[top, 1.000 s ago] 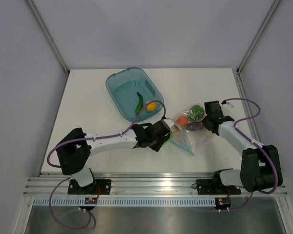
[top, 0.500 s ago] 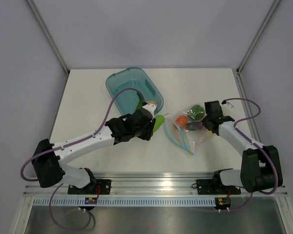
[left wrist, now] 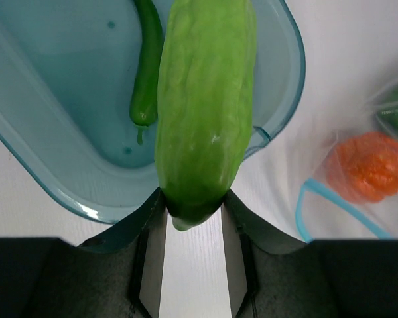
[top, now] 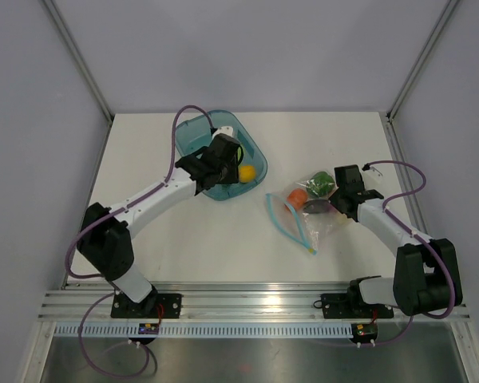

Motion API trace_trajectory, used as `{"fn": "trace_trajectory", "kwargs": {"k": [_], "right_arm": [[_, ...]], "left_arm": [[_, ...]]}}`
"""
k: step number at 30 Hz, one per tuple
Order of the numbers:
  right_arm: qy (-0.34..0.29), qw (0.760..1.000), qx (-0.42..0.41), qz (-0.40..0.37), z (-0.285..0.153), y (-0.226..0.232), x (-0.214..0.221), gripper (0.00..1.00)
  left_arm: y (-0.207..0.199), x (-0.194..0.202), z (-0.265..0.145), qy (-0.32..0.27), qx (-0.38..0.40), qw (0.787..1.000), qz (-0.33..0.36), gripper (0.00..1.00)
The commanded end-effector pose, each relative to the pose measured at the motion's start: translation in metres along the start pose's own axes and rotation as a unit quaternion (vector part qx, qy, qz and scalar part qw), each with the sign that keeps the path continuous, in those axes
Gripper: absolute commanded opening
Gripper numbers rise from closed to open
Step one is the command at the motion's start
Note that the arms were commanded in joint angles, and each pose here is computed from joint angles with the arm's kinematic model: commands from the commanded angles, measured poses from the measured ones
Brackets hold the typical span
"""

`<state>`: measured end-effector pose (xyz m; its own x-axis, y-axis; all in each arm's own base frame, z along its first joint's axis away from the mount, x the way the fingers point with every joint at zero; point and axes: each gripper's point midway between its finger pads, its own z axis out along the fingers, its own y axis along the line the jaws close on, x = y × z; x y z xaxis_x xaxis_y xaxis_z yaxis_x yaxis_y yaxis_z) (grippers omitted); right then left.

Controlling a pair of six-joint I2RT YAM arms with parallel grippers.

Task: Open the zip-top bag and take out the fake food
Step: Place the fake vegetable in the bin.

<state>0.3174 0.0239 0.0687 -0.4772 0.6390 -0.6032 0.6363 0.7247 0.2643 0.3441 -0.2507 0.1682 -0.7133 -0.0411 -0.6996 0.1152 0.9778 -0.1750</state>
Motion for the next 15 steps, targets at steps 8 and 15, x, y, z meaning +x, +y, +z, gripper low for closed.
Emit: {"fn": "trace_trajectory", "kwargs": {"k": [8, 15], "right_arm": [[-0.022, 0.999, -0.024, 0.01, -0.011, 0.005, -0.012, 0.0], [-0.018, 1.0, -0.024, 0.009, -0.01, 0.006, -0.012, 0.11]], "left_arm": [[0.029, -0.029, 0.048, -0.003, -0.005, 0.996, -0.085, 0.1], [0.034, -0.029, 0.057, -0.007, 0.008, 0.995, -0.1, 0.33]]}}
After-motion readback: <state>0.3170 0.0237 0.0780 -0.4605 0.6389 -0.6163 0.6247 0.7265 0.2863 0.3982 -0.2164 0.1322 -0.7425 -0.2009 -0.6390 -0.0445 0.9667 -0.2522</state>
